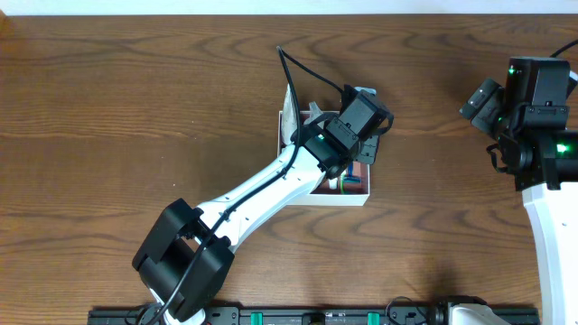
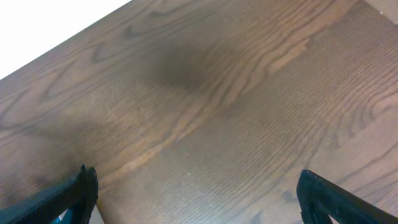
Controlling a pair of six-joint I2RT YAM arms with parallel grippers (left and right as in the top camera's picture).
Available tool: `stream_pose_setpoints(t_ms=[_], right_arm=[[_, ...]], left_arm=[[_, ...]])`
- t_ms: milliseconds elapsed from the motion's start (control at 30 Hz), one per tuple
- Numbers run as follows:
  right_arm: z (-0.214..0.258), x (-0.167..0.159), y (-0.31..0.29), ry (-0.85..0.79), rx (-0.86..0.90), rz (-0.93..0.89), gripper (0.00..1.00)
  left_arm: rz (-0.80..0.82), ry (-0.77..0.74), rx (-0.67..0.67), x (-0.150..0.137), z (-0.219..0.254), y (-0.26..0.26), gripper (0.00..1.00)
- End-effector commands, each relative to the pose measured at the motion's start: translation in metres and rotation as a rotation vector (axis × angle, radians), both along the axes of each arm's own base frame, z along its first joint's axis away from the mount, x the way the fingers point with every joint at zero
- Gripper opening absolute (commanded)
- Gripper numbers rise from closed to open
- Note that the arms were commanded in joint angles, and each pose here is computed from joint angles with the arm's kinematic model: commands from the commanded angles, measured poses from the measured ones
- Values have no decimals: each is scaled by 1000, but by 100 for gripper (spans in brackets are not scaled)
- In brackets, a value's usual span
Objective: Pack container
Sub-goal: 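Carry the blue razor into the box and release it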
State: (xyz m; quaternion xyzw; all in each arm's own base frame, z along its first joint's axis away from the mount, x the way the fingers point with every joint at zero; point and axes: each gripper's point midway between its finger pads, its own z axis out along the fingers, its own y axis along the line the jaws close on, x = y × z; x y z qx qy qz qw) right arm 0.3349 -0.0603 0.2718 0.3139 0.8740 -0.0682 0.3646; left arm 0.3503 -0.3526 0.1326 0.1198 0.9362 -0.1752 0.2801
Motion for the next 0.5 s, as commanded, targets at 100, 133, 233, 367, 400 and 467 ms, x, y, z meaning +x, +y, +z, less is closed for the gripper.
stream_pose_setpoints(t_ms=[100, 133, 233, 367, 400, 467], right_arm=[[2, -1, -3, -8, 1, -18, 99], [2, -1, -3, -8, 1, -18, 99], [2, -1, -3, -8, 1, -18, 99], [2, -1, -3, -8, 1, -18, 99], [2, -1, -3, -8, 1, -18, 99], [2, -1, -3, -8, 1, -18, 99]], left_arm=[[-23, -52, -2, -5, 33, 11, 33], [-41, -72, -2, -9, 46, 14, 33], [-131, -158, 19, -28, 91, 30, 38], [-243, -210, 98, -69, 133, 71, 64], [-261, -206, 121, -80, 137, 83, 72], [-286, -183, 162, -106, 146, 111, 98]])
